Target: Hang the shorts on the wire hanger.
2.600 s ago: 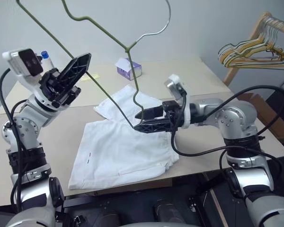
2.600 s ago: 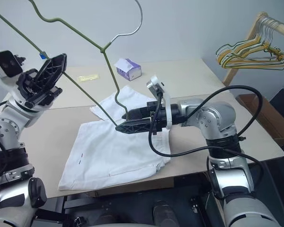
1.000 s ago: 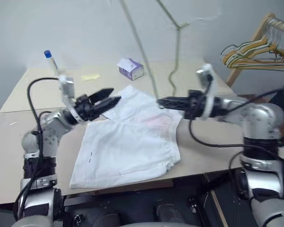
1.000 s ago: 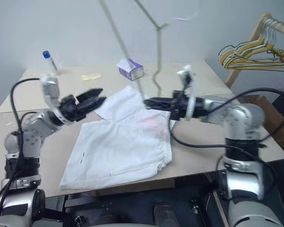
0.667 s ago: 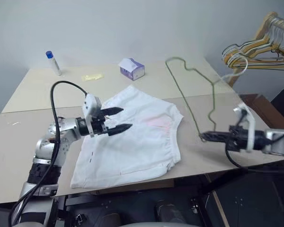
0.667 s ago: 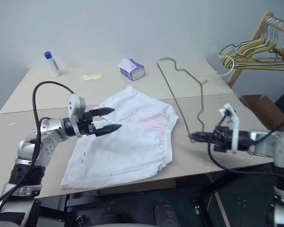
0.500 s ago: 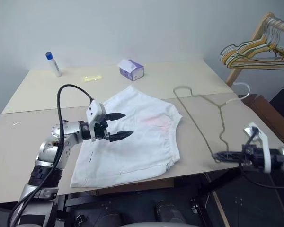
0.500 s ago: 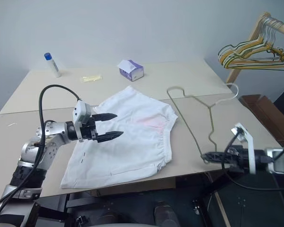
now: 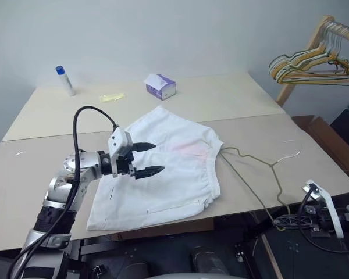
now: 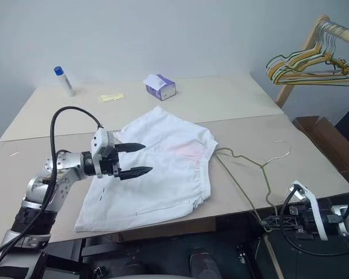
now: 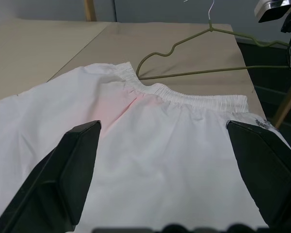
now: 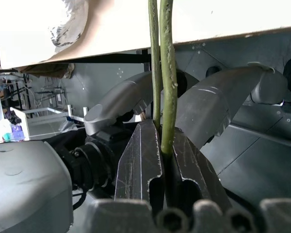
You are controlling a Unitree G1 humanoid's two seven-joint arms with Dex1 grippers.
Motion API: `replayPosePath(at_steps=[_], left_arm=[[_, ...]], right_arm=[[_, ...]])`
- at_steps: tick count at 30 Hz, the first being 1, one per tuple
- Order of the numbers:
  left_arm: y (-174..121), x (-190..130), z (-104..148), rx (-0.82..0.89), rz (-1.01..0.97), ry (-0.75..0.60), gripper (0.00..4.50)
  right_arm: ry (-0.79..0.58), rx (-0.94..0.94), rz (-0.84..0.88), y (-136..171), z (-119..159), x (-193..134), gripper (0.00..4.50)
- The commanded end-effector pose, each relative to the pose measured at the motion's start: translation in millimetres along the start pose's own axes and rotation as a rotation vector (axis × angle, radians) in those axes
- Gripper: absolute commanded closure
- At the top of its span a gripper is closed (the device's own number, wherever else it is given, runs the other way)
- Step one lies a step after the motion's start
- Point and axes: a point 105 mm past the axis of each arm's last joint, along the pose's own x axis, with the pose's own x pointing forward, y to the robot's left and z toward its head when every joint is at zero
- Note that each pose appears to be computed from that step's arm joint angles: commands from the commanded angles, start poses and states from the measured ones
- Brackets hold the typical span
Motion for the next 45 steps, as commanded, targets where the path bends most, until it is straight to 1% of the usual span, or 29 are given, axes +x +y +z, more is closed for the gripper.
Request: replayPosePath(at_steps=[1,5,9,13,17,24,30,34,40,45], left_arm=[[1,-3,10,0.054,0.013,-0.009,0.03],[1,-3,10,0.056,0.014,-0.012,0.03],[0,-1,10,0.059,0.013,-0.008,0.03],[-2,1,9,0.06,0.006,-0.009,0.03],[-1,1,9,0.057,0.024,-0.01,0.03],[-1,0,3,0.064,0.043,0.012,0.03],[-1,1,3,0.064,0.055,0.008,0.03],[-1,2,0,0.065,0.064,0.012,0.03],[0,0,-1,0.07,0.074,0.016,0.03],[-2,-4,-5,0.066,0.095,0.026,0.03]], right_arm=[[-0.049,-0.009,0.004,-2,10,-5,4.5],[-0.038,-0.03,0.023,1,9,-3,4.5],[-0.028,-0.075,0.089,13,11,3,4.5],[-0.009,-0.103,0.099,16,11,10,4.5],[0.01,-0.118,0.078,13,13,15,4.5],[0.048,-0.124,0.022,0,16,20,4.5],[0.055,-0.132,0.061,4,28,18,4.5],[0.066,-0.12,0.118,16,46,24,4.5],[0.08,-0.111,0.117,16,66,34,4.5],[0.039,-0.086,0.061,7,86,42,4.5]])
